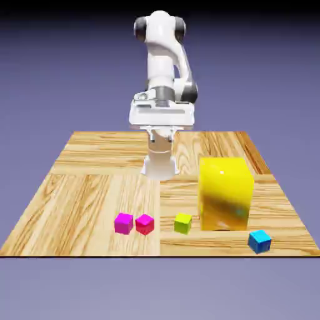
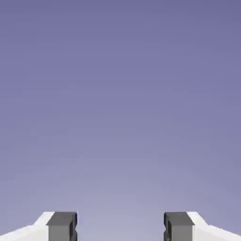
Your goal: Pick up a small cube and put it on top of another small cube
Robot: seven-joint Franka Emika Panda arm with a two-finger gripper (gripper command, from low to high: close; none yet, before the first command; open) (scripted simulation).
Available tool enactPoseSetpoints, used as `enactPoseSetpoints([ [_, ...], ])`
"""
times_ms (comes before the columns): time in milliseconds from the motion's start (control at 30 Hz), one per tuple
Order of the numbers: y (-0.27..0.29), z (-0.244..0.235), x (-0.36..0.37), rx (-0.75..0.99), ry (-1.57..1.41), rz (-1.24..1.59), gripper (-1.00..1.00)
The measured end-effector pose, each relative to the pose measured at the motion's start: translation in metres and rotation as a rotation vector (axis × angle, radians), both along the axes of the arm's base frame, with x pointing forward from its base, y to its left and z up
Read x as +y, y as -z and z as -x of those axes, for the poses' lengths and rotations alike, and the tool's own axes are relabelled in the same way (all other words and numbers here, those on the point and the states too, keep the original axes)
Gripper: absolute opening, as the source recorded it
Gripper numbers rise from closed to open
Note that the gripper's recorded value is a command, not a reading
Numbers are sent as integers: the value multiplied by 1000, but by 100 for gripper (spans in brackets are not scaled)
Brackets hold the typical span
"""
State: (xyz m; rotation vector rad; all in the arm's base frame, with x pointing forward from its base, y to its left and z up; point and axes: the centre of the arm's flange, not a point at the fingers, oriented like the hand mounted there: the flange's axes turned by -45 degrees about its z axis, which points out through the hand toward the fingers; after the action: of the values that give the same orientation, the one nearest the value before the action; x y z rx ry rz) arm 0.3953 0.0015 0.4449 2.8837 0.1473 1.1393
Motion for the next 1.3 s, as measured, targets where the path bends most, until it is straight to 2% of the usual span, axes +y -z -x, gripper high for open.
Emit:
enactPoseSetpoints([
  [333, 119, -30, -30, 373, -306, 238, 0],
  [667, 246, -20, -57, 702, -712, 289, 0],
  [733, 250, -19, -58, 713, -729, 287, 0],
  [933, 315, -20, -58, 713, -729, 287, 0],
  [967, 320, -19, -58, 713, -729, 287, -100],
  [1033, 320, -19, -58, 713, -729, 287, -100],
  [1233, 255, -20, -58, 714, -729, 287, -100],
  [1300, 250, -19, -58, 714, -730, 287, -100],
])
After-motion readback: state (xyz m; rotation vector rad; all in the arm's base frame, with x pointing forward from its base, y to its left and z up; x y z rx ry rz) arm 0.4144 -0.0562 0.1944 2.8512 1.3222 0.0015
